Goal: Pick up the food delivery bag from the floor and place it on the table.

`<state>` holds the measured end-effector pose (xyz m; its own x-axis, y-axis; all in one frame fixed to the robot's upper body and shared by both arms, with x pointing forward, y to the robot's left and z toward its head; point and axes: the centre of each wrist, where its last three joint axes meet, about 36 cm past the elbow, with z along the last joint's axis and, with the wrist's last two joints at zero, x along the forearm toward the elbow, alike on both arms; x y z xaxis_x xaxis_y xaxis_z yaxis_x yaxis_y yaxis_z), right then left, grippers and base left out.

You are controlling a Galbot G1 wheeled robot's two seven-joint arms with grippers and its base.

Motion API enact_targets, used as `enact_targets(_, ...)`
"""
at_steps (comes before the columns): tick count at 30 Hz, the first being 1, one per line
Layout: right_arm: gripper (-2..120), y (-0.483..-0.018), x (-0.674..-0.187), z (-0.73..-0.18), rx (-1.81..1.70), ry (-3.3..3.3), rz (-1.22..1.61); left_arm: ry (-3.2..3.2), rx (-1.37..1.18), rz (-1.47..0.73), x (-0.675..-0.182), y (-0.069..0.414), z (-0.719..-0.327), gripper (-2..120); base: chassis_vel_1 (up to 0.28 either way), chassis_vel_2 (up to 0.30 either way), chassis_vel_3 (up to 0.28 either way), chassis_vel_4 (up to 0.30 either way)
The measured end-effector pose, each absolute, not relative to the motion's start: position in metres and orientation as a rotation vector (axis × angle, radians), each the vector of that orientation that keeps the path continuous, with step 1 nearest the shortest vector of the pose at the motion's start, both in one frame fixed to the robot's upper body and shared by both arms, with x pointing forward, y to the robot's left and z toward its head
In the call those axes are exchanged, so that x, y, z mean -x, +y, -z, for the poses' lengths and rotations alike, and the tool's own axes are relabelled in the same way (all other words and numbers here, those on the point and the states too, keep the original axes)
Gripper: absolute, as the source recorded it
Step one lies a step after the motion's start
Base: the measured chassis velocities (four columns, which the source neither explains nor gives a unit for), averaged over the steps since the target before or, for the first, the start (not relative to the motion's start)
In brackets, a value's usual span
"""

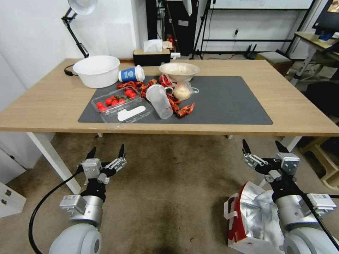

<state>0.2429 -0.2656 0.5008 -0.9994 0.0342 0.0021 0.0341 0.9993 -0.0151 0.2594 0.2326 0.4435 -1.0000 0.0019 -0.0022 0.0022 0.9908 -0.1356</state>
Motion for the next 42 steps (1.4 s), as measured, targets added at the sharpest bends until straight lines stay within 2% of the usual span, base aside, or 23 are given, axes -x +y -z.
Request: enact_targets(42,100,-0.2662,-0.2459,-0.4969,0.042,-3.14,-0.024,3.121,-0.01,0.203,-0.26,0.2334,-0.4361,100,0.0,0.0,0.0,0.0)
